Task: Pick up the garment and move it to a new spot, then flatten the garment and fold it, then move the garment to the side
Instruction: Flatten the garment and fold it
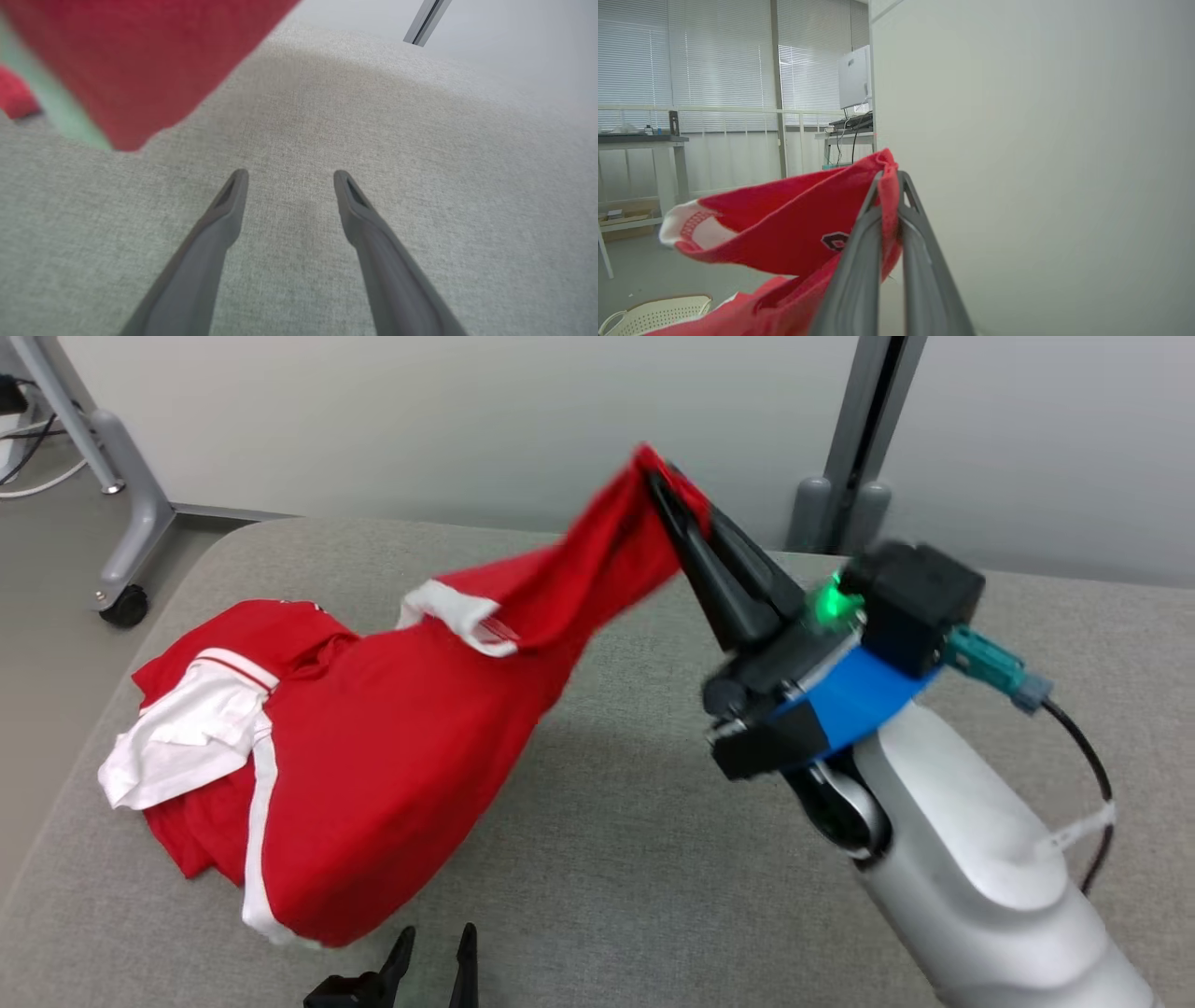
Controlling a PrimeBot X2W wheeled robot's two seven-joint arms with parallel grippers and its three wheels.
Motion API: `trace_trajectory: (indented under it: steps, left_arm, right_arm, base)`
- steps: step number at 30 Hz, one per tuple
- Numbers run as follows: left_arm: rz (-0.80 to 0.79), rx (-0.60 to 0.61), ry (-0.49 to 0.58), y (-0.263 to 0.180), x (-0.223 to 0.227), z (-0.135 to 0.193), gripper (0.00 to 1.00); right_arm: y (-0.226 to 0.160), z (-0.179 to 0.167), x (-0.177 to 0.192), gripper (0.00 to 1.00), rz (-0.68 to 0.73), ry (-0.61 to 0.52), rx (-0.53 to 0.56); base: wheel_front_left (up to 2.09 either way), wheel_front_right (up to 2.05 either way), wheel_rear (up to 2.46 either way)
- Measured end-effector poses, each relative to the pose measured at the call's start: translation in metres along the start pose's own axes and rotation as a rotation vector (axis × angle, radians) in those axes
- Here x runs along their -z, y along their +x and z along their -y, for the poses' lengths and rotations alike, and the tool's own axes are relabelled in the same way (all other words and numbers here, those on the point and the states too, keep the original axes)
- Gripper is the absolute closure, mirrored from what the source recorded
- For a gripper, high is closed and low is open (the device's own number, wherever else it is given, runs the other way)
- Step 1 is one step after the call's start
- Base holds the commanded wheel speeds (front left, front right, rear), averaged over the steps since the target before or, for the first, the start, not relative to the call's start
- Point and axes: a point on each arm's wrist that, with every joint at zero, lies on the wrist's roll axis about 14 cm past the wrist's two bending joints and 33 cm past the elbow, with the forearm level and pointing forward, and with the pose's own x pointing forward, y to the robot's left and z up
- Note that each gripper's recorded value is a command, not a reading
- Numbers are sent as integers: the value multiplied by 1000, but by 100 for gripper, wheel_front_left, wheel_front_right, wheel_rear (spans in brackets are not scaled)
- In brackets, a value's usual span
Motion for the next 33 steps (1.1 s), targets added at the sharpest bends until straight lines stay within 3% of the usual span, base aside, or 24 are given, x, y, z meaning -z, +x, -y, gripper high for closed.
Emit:
trace_trajectory:
  steps: [6, 7, 8, 9, 13, 17, 20, 27, 33]
  left_arm:
    - [-25, 22, 3, 6, 5, 7, 0]
    - [-28, 26, 5, 7, 6, 8, 0]
    - [-30, 30, 7, 8, 6, 9, 0]
    - [-31, 33, 10, 10, 6, 10, 0]
    - [-25, 51, 24, 16, 2, 14, 0]
    - [-19, 61, 33, 18, 0, 17, 0]
    - [-14, 68, 36, 18, -2, 18, 0]
    - [-1, 72, 36, 17, -5, 19, 0]
    - [3, 65, 32, 15, -6, 17, 0]
  right_arm:
    - [-139, 92, 87, 100, -342, -14, 337]
    - [-169, 105, 99, 88, -411, -24, 396]
    - [-200, 117, 110, 58, -471, -16, 472]
    - [-232, 128, 118, 0, -528, -10, 545]
    - [-318, 158, 124, 0, -663, -39, 762]
    - [-338, 175, 105, 0, -625, -80, 881]
    - [-332, 173, 97, 0, -578, -94, 900]
    - [-269, 138, 92, 0, -491, -129, 728]
    - [-237, 85, 118, 0, -530, -99, 530]
  base:
    - [0, 0, 0]
    - [0, 0, 0]
    - [0, 0, 0]
    - [0, 0, 0]
    - [0, 0, 0]
    - [0, 0, 0]
    - [0, 0, 0]
    - [0, 0, 0]
    - [0, 0, 0]
